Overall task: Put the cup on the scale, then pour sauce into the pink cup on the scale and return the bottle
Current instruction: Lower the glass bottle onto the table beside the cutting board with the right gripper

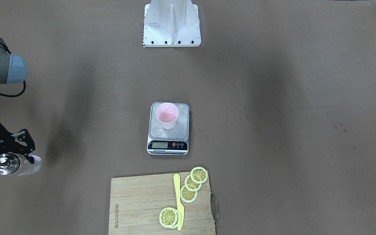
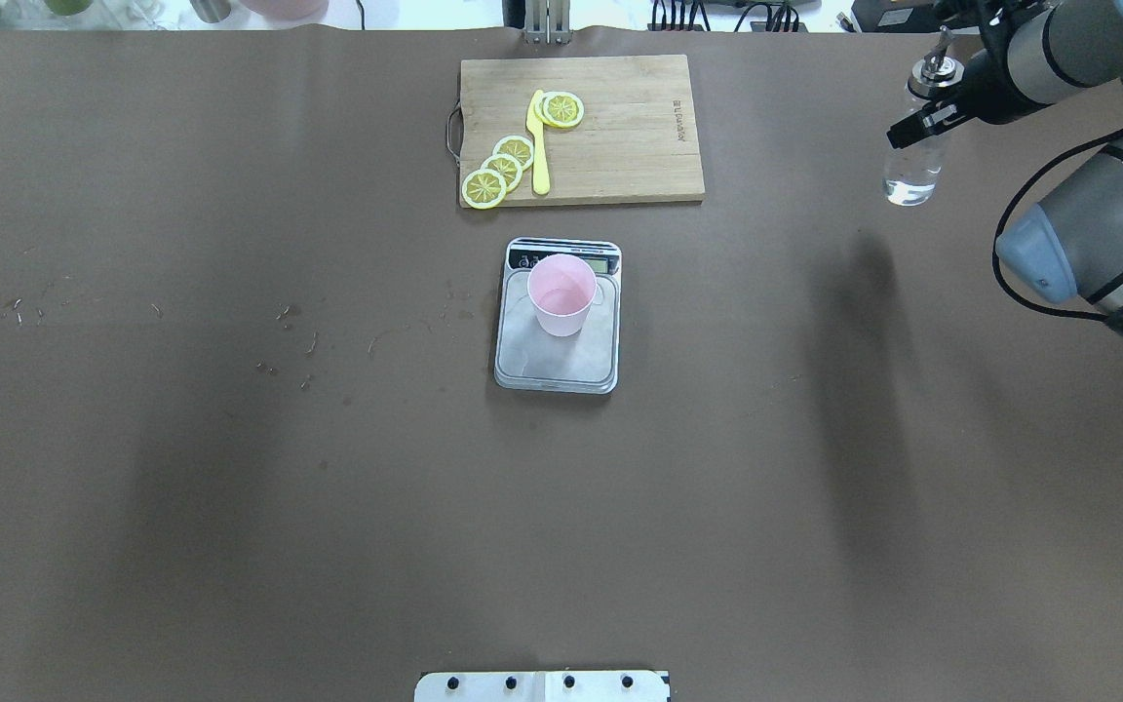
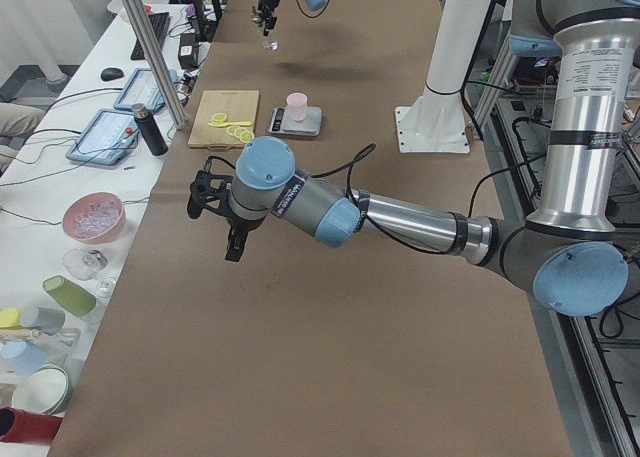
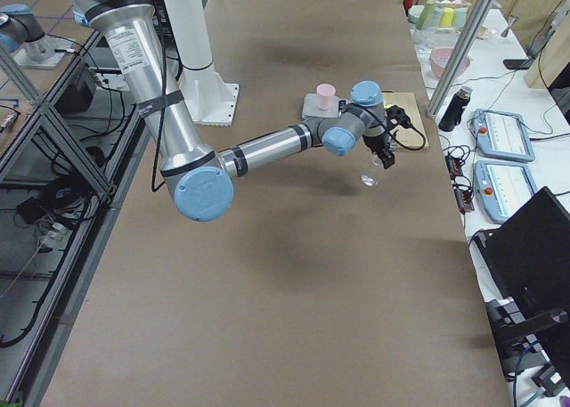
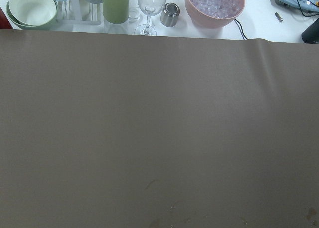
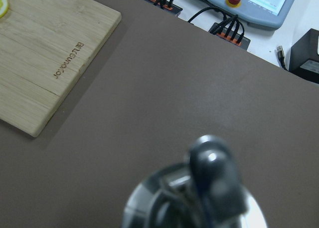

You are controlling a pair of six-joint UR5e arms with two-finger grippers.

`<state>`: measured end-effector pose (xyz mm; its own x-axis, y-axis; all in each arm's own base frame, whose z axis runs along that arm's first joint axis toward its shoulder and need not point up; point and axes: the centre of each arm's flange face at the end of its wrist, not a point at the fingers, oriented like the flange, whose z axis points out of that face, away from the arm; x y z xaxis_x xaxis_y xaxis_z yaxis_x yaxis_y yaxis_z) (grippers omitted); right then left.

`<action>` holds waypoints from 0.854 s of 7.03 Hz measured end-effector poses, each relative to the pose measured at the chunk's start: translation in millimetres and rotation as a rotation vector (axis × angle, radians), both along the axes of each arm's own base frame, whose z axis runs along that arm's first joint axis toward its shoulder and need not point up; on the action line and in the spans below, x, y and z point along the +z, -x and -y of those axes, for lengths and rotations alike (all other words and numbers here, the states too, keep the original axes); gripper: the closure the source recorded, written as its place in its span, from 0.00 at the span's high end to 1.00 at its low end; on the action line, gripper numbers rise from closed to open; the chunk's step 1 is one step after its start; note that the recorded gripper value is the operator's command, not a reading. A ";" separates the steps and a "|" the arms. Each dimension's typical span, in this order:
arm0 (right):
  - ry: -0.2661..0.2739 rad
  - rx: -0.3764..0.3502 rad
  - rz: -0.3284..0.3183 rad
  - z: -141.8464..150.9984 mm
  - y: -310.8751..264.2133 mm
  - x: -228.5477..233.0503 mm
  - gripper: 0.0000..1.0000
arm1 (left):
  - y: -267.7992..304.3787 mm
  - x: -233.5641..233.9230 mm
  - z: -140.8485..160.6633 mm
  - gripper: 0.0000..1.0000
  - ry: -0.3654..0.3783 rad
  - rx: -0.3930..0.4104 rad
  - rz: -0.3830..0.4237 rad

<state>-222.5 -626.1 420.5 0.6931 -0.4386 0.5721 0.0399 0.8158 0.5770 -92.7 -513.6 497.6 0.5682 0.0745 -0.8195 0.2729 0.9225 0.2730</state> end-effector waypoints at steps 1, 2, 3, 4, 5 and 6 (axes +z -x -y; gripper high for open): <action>-0.002 0.023 0.029 -8.0 -11.8 16.9 0.00 | 0.1 -1.3 -0.2 0.97 -0.003 -0.001 0.001; -0.005 0.051 0.060 -16.5 -21.5 30.4 0.00 | 0.1 -2.4 -0.6 0.97 -0.005 -0.001 0.002; -0.009 0.073 0.082 -25.4 -28.7 43.2 0.00 | 0.1 -2.7 -1.1 0.97 -0.006 -0.002 0.003; -0.011 0.091 0.088 -32.2 -33.8 55.1 0.00 | 0.2 -2.7 -1.3 0.97 -0.006 -0.003 0.004; -0.028 0.113 0.087 -35.5 -37.8 68.5 0.00 | 0.1 -2.7 -1.5 0.97 -0.006 -0.003 0.005; -0.055 0.133 0.085 -35.1 -39.6 89.8 0.00 | -0.2 -2.3 -1.6 0.97 -0.005 -0.003 0.005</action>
